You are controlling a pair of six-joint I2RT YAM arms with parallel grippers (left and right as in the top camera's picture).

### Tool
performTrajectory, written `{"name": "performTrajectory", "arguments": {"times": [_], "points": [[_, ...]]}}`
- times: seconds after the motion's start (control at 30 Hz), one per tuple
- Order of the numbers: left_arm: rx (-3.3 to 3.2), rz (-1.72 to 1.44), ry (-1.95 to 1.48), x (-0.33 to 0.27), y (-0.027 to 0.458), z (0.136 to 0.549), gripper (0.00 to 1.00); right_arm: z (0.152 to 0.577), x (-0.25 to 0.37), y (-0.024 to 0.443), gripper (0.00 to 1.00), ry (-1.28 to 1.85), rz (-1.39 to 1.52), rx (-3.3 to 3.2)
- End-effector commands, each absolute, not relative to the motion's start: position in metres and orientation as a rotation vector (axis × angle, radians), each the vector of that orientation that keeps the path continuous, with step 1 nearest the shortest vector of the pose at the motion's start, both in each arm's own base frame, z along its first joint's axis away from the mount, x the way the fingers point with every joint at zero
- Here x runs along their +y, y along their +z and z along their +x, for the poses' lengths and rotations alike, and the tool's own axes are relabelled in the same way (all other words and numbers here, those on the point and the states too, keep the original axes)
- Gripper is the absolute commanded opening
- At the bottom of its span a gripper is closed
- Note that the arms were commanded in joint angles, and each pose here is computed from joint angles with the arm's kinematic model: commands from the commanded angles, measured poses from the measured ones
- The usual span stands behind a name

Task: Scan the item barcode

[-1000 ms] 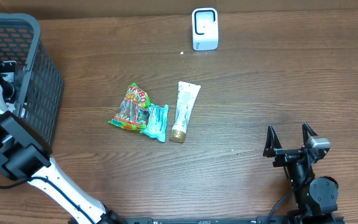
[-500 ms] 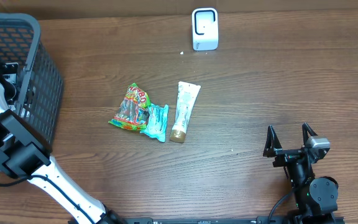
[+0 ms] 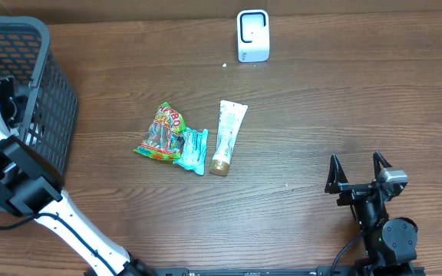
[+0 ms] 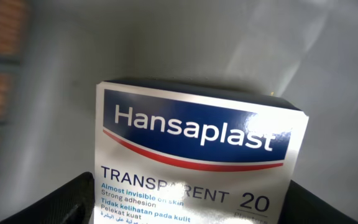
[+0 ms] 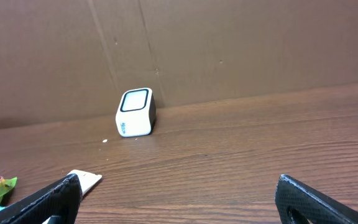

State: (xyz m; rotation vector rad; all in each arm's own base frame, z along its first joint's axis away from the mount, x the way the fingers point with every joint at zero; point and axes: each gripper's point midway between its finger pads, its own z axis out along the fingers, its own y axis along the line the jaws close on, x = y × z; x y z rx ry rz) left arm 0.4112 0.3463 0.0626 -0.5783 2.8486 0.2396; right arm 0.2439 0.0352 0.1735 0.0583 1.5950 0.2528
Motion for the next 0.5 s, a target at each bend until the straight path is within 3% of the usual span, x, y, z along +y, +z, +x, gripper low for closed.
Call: {"name": "performTrajectory", "arguments": {"times": [0.0,0.2,0.47], "points": [[2.693,-0.735,0.24,0.354,0.113,0.429,0.78,0.244,0.035,0.171,1.0,0.248,0.058,1.592],[2.54,-0.779,0.127,0.34,0.182,0.442,0.77,0.244,0.035,0.171,1.0,0.248,0.058,1.593],[2.331,-0.614,0.04,0.301,0.291,0.448,0.77,0.244,0.035,0.171,1.0,0.248,0.058,1.593]]}}
